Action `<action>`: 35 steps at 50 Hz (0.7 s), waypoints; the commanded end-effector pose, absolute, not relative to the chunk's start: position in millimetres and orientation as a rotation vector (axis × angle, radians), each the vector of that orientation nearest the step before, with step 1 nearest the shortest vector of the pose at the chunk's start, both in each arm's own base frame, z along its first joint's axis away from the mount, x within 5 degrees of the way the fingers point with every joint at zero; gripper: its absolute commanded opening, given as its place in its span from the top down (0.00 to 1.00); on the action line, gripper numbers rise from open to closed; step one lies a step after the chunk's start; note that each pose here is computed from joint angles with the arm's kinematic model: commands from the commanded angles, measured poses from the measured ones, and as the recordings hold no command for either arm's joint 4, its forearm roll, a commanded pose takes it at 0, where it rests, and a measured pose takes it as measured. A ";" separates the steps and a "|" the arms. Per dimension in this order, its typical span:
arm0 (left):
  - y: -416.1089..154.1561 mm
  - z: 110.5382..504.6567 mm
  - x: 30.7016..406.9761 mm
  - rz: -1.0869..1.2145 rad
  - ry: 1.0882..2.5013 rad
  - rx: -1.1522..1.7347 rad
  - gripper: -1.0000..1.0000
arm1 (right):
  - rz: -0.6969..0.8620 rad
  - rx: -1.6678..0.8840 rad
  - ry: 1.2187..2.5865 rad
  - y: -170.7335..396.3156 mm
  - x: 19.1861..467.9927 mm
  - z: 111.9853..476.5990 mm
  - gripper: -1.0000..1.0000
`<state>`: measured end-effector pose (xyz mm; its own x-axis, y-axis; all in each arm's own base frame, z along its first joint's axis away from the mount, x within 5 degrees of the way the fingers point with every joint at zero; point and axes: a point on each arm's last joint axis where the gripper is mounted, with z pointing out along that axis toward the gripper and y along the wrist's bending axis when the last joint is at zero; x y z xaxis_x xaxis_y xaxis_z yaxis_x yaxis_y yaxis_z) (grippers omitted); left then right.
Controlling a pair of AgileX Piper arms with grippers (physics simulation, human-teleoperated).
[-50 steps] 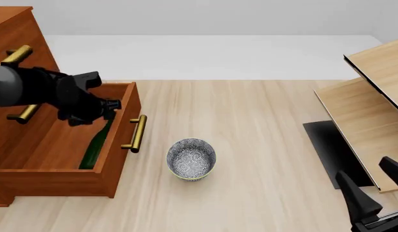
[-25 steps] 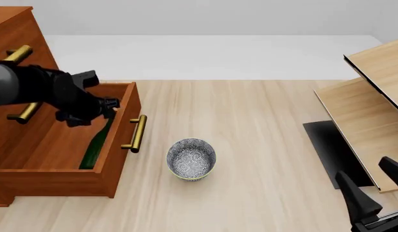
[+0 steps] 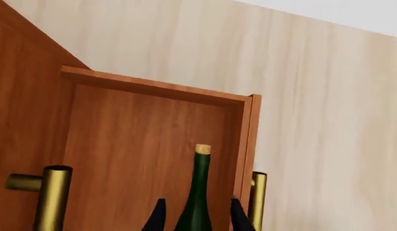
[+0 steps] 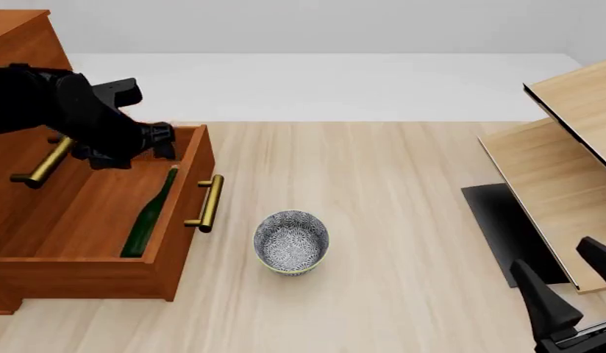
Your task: Put the wine bottle in the bottom drawer of the cabinet.
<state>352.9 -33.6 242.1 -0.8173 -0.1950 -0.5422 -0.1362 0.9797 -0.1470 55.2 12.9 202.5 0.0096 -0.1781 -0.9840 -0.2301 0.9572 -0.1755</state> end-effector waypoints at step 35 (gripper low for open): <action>-40.8 390.4 225.0 -0.209 2.350 -0.076 0.00 | 0.059 -0.349 1.504 14.6 53.6 212.8 0.00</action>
<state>270.4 -36.4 356.5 -0.7420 -0.1300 -0.6576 -0.0371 0.9875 -0.1533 54.0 14.4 209.9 0.0636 -0.1751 -0.9825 -0.2503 0.9502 -0.1856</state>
